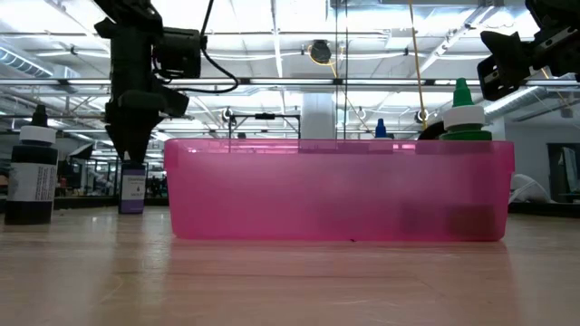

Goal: Pick & Place food coloring
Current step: Put the small black food coloring bottle into the pink bin

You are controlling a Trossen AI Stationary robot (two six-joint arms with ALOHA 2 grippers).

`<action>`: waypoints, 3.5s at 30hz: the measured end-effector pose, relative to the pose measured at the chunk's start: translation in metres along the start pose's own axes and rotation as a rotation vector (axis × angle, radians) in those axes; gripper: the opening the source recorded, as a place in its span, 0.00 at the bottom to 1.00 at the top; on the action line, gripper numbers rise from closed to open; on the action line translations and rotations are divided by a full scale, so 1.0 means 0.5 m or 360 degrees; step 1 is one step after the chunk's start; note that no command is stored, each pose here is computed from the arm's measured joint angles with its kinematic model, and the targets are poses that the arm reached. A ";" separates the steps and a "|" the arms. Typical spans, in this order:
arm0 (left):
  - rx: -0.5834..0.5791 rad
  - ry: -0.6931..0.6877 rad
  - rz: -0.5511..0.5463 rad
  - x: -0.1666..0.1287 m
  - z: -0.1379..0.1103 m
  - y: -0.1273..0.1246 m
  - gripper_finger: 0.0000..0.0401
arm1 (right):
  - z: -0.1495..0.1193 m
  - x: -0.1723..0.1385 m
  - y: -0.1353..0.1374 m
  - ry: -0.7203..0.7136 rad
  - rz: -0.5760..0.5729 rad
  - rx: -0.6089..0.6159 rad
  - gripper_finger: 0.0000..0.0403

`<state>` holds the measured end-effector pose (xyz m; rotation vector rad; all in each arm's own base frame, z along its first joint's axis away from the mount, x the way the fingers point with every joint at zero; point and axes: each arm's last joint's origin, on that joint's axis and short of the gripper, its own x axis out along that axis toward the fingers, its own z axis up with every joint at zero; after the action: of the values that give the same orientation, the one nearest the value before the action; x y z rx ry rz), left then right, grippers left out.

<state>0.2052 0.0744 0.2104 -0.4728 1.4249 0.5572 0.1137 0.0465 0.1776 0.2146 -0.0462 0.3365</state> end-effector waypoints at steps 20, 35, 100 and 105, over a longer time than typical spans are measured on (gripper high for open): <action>0.0126 -0.0132 0.0093 0.019 0.006 0.002 0.98 | 0.000 0.000 0.000 0.0000 -0.0001 0.0000 0.53; 0.0192 -0.0267 0.0149 -0.015 0.121 0.037 0.98 | 0.000 0.000 0.000 0.0000 -0.0001 0.0000 0.53; 0.0212 -0.0048 0.0061 0.107 0.170 0.049 0.56 | 0.000 0.000 0.000 0.0000 -0.0001 0.0000 0.53; 0.0187 -0.0048 0.0061 0.108 0.170 0.049 0.50 | 0.000 0.000 0.000 0.0000 -0.0001 0.0000 0.54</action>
<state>0.2597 0.1502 0.1655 -0.3426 1.4314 0.5063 0.1137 0.0465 0.1776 0.2145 -0.0458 0.3362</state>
